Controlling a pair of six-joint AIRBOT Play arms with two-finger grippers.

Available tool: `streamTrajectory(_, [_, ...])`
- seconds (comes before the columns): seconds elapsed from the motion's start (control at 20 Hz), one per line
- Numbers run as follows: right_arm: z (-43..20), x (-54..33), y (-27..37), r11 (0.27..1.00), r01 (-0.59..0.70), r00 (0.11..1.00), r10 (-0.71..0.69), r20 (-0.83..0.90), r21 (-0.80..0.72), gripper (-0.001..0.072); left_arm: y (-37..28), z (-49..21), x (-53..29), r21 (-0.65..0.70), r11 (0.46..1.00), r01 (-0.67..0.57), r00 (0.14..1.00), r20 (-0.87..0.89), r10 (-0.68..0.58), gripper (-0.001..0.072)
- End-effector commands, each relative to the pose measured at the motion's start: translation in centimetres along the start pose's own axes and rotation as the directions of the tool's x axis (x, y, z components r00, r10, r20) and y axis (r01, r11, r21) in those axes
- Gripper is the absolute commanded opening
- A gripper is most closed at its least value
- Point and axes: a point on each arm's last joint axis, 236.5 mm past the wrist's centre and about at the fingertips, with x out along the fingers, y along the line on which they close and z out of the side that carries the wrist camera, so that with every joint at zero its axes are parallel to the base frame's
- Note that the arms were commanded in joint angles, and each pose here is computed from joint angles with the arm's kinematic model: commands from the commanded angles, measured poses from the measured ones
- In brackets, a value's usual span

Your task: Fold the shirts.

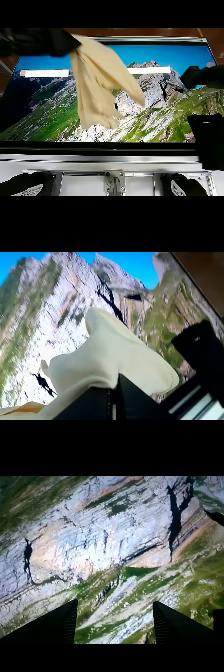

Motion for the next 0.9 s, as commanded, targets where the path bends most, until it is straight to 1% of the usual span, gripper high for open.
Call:
streamTrajectory(0.0, [-5.3, -1.3, -1.8, 0.997, 0.081, 0.977, -0.083, -0.196, -0.017, 0.0591, -1.4, -8.3, 6.7, -0.014, 1.000, 0.008, 0.979, -0.206, -0.011, 0.0036])
streamTrajectory(0.15, [-8.6, 1.1, -0.7, 1.000, 0.027, 0.951, -0.025, -0.307, 0.001, 0.0591, -1.6, -17.2, 13.9, -0.102, 0.995, -0.006, 0.931, -0.362, -0.032, 0.0036])
streamTrajectory(0.25, [-10.6, 3.6, 0.0, 1.000, -0.008, 0.937, 0.018, -0.348, 0.029, 0.0591, -1.8, -23.1, 17.5, -0.138, 0.990, -0.017, 0.880, -0.472, -0.051, 0.0037])
streamTrajectory(0.3, [-11.5, 5.0, 0.4, 0.999, -0.026, 0.931, 0.040, -0.363, 0.044, 0.0591, -1.8, -24.5, 18.6, -0.167, 0.986, -0.022, 0.861, -0.504, -0.066, 0.0083])
streamTrajectory(0.35, [-12.3, 6.3, 0.7, 0.998, -0.040, 0.923, 0.059, -0.380, 0.058, 0.0591, -1.5, -24.8, 19.2, -0.217, 0.976, -0.027, 0.856, -0.509, -0.090, 0.0378])
streamTrajectory(0.4, [-13.0, 7.5, 1.1, 0.995, -0.059, 0.914, 0.084, -0.397, 0.075, 0.0592, -0.7, -23.7, 19.3, -0.277, 0.960, -0.030, 0.865, -0.489, -0.114, 0.0640])
streamTrajectory(0.45, [-13.3, 8.5, 1.4, 0.994, -0.077, 0.906, 0.103, -0.411, 0.080, 0.0593, 0.4, -22.1, 18.7, -0.328, 0.944, -0.035, 0.874, -0.468, -0.130, 0.0672])
streamTrajectory(0.5, [-13.3, 9.4, 1.6, 0.993, -0.093, 0.899, 0.117, -0.421, 0.076, 0.0594, 2.2, -20.3, 17.4, -0.356, 0.933, -0.047, 0.880, -0.457, -0.130, 0.0673])
streamTrajectory(0.55, [-13.4, 10.2, 1.5, 0.992, -0.104, 0.894, 0.124, -0.431, 0.070, 0.0667, 4.3, -18.8, 15.6, -0.352, 0.934, -0.060, 0.882, -0.456, -0.115, 0.0672])
streamTrajectory(0.65, [-14.2, 11.3, 1.1, 0.985, -0.140, 0.867, 0.173, -0.467, 0.106, 0.0678, 9.2, -16.7, 10.8, -0.352, 0.929, -0.111, 0.886, -0.458, -0.067, 0.0667])
streamTrajectory(0.75, [-15.4, 12.2, -0.5, 0.965, -0.161, 0.831, 0.245, -0.500, 0.205, 0.0677, 14.0, -17.4, 5.8, -0.367, 0.901, -0.230, 0.862, -0.506, 0.014, 0.0664])
streamTrajectory(0.85, [-15.1, 13.2, -2.1, 0.911, -0.174, 0.827, 0.342, -0.446, 0.375, 0.0677, 16.7, -20.4, 2.7, -0.412, 0.857, -0.311, 0.838, -0.545, 0.042, 0.0663])
